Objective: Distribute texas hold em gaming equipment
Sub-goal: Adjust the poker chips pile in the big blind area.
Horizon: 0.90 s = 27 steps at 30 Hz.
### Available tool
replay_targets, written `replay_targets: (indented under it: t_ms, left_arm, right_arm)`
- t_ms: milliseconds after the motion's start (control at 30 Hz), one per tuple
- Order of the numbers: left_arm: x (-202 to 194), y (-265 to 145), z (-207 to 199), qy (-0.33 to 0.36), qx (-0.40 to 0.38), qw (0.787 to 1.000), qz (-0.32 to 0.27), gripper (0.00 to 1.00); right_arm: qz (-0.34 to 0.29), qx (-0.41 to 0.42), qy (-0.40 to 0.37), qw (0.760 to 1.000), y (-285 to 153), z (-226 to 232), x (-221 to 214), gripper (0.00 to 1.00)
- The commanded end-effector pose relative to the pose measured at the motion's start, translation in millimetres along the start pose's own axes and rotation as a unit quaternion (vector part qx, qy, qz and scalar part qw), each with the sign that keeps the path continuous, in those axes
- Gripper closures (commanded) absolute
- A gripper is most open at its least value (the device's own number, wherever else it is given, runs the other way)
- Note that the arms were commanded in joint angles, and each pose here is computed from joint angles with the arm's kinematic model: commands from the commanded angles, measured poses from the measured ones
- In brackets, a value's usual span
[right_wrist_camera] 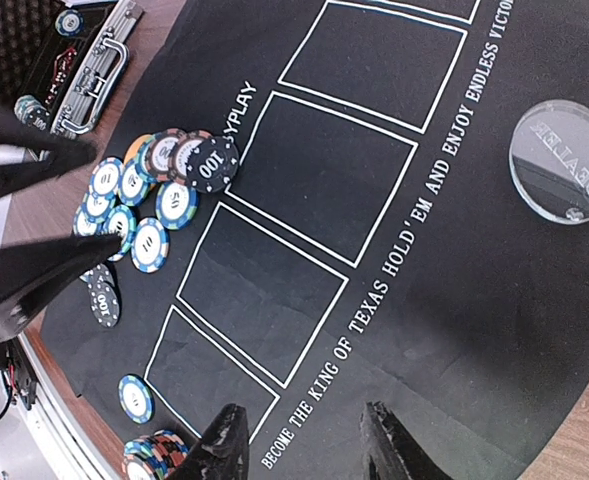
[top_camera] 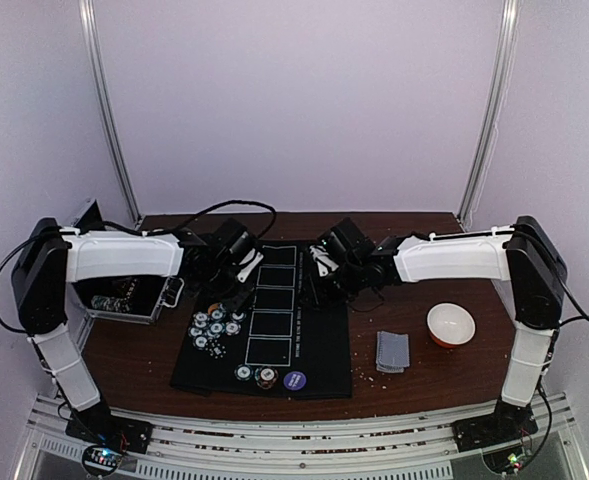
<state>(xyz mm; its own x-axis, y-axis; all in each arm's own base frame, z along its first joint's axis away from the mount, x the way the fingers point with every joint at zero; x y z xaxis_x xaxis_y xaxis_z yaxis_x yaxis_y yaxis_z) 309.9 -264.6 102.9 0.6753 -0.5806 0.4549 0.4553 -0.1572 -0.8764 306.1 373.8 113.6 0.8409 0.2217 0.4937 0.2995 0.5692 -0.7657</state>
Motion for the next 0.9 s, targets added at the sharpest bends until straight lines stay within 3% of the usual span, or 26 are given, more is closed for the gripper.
replay_targets:
  t_ms: [0, 267, 467, 700, 867]
  left_arm:
    - [14.0, 34.1, -1.0, 0.01, 0.014, 1.0, 0.013, 0.43]
    - [18.6, 68.5, 24.4, -0.034, 0.042, 0.998, 0.036, 0.56]
    - [-12.4, 83.0, 30.0, -0.043, 0.052, 0.995, 0.078, 0.59]
    - [-57.4, 78.5, 72.6, -0.104, 0.088, 0.983, 0.124, 0.62]
    - [-55.1, 66.0, 89.6, -0.126, 0.095, 0.981, 0.109, 0.62]
  right_arm:
    - [-0.008, -0.006, -0.008, 1.0, -16.1, -1.3, 0.6, 0.59]
    - [-0.006, -0.013, -0.009, 1.0, -20.6, -5.1, -4.1, 0.58]
    - [-0.004, -0.016, -0.008, 1.0, -20.5, -7.4, -7.3, 0.58]
    - [-0.004, -0.014, -0.008, 1.0, -20.0, -6.5, -6.7, 0.58]
    - [-0.006, -0.014, -0.01, 1.0, -22.1, -5.8, -5.5, 0.58]
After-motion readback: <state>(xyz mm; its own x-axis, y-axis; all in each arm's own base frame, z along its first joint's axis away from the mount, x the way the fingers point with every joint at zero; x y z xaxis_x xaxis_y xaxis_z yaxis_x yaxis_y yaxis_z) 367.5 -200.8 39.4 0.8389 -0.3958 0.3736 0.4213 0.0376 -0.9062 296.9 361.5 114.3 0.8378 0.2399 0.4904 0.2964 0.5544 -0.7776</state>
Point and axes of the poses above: each gripper's point midway between its finger pads, its own y axis out along the fingers, its own z axis along the line the jaws close on, x = y × z, the point moved 2 cm from there along -y, back along the fingers, and after that the axes turned 1 degree about -y, right-handed, at the moved point
